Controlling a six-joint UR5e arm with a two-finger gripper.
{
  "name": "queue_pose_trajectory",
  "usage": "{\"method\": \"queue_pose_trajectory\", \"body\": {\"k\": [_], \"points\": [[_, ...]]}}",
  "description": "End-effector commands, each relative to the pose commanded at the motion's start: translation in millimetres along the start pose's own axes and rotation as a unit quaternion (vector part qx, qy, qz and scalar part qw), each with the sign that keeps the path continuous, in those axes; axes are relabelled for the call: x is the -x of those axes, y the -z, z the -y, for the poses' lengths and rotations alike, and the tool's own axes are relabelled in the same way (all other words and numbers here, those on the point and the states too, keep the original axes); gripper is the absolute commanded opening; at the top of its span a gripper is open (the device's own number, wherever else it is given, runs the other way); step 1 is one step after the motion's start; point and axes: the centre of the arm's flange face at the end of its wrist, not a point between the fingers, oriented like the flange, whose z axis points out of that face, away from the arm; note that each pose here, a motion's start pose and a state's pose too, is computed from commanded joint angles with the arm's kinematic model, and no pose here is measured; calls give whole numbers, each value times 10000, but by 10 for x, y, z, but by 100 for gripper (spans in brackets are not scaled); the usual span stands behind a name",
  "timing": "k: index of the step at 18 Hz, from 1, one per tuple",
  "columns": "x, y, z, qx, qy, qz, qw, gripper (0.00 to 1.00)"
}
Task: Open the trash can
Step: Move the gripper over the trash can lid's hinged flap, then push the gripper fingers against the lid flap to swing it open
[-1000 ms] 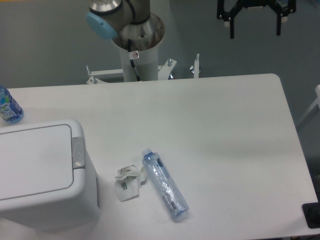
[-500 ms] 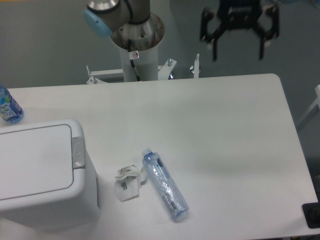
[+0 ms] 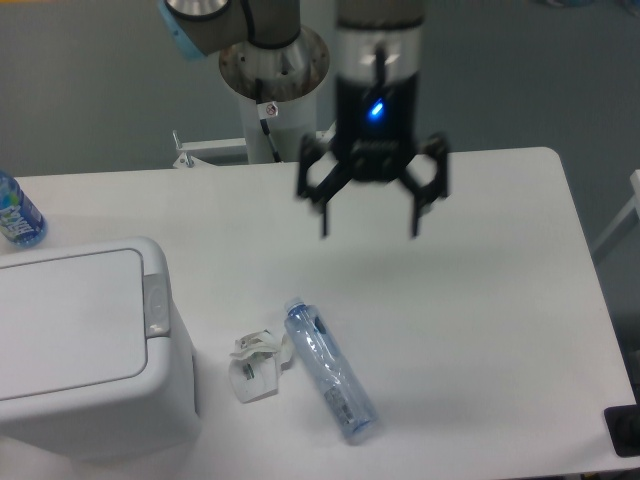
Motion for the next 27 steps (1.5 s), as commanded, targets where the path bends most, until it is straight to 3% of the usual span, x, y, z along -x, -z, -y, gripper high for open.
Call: {"method": "queue_pose_trajectory", "body": {"k": [6,14,27], "points": [[-286,-114,-2,28,466,-409,9981,100],[-650,-334,-105,257,282,-593,9975,100],[-822,-546,-199,455,187,-681,9965,100]]}}
